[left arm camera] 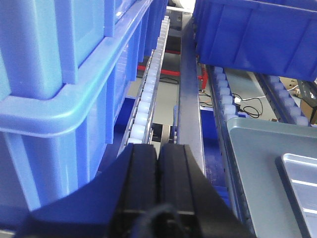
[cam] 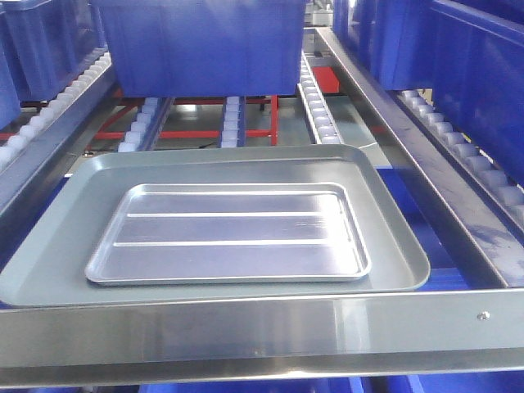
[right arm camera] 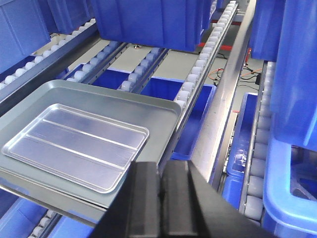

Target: Grab silver tray and stack on right shelf

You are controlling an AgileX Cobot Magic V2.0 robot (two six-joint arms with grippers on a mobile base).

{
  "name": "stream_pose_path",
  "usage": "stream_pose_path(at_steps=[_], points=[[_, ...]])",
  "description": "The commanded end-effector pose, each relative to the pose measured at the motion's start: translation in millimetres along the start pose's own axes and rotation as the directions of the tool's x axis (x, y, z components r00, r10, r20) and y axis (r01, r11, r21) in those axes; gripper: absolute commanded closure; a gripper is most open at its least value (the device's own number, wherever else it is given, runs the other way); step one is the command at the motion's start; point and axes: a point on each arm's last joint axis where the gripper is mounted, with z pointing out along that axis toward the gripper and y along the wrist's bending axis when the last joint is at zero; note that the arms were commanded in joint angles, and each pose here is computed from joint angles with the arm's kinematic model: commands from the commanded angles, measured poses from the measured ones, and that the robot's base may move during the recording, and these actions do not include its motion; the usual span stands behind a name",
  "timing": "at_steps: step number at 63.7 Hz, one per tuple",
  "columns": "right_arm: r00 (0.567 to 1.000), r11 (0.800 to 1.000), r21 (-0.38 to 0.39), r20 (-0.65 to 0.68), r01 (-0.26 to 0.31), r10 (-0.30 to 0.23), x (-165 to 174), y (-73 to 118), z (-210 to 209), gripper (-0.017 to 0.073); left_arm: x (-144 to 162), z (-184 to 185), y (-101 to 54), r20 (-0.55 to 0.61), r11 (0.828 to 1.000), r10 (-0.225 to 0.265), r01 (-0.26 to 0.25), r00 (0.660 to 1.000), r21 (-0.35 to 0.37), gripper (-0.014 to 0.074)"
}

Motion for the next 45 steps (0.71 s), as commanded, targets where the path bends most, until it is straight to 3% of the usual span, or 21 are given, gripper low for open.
stream_pose_path(at_steps=[1, 45], points=[[0.995, 0.999, -0.020, 0.094, 0.033, -0.031, -14.9, 2.2, -1.9, 0.0503, -3.0, -0.7, -0.4, 0.087, 1.000, -0.001, 0.000, 0.996, 0.010, 0.0684], [0.993, 0.999, -0.031, 0.118, 0.032, -0.028, -17.1, 3.3, -2.2, 0.0503, -3.0, -0.7, -0.4, 0.087, 1.000, -0.001, 0.000, 0.996, 0.010, 0.0684]])
